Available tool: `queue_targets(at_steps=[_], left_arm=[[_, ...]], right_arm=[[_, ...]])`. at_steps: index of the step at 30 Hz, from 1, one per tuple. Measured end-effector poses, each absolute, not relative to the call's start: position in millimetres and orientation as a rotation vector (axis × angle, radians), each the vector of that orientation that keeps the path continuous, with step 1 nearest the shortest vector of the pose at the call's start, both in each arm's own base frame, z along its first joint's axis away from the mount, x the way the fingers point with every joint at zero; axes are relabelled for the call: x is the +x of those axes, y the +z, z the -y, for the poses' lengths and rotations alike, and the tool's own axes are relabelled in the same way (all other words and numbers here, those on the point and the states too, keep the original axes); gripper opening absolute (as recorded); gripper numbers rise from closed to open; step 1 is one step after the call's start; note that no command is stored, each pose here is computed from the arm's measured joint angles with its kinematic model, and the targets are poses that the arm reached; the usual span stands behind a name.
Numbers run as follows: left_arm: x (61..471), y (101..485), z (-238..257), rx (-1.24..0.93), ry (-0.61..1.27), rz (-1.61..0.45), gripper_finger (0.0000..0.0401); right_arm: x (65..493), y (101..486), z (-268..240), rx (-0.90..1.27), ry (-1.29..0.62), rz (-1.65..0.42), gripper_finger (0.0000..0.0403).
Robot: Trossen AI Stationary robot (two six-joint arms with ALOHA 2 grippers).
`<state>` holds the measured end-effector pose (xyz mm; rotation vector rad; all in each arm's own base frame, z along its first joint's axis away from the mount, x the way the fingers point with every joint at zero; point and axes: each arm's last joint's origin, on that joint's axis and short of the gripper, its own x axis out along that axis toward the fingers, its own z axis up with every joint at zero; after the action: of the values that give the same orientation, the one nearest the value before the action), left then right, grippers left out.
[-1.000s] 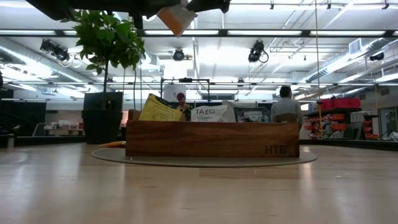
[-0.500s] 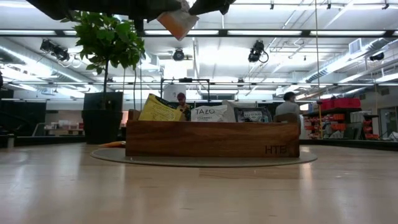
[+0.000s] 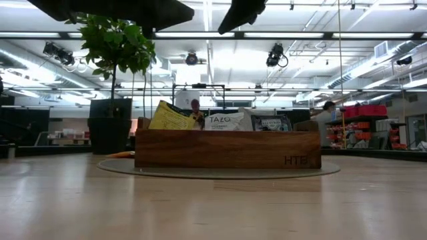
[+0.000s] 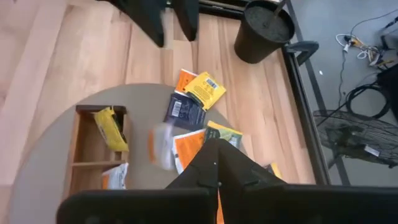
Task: Pick & Place Tea
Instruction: Put the orange tea bag into the middle section of the wooden organizer
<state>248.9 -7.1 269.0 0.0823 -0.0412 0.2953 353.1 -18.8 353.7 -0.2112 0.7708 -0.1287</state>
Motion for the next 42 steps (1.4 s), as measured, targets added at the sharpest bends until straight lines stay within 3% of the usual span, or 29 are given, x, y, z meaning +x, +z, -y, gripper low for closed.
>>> queue_targets(at_steps=[4, 13, 19, 24, 29, 38, 42], left_arm=[[248.9, 268.1, 7.6, 0.083, 0.293, 0.032, 0.0084], [248.9, 264.7, 7.6, 0.089, 0.292, -0.001, 0.0006], [248.8, 259.9, 5.7, 0.093, 0.298, -0.05, 0.0007], [246.2, 243.2, -15.1, 0.015, 0.39, -0.21, 0.0011], [239.2, 230.6, -50.2, -0.106, 0.385, -0.33, 0.0059], [218.6, 213.7, -98.0, -0.319, 0.301, -0.477, 0.0204], [221.5, 203.9, -99.9, -0.299, 0.271, -0.536, 0.0252]], right_arm=[[353.1, 353.7, 19.2, -0.203, -0.132, -0.77, 0.0015], [352.6, 353.2, 18.9, -0.198, -0.126, -0.776, 0.0072], [352.6, 353.1, 18.7, -0.191, -0.118, -0.776, 0.0103], [350.0, 350.5, 18.3, -0.173, -0.114, -0.814, 0.0122], [344.8, 344.3, 16.3, -0.118, -0.083, -0.886, 0.0133], [339.4, 313.6, -0.7, -0.072, 0.005, -1.006, 0.014], [341.7, 295.5, -6.5, -0.082, 0.021, -0.992, 0.0139]])
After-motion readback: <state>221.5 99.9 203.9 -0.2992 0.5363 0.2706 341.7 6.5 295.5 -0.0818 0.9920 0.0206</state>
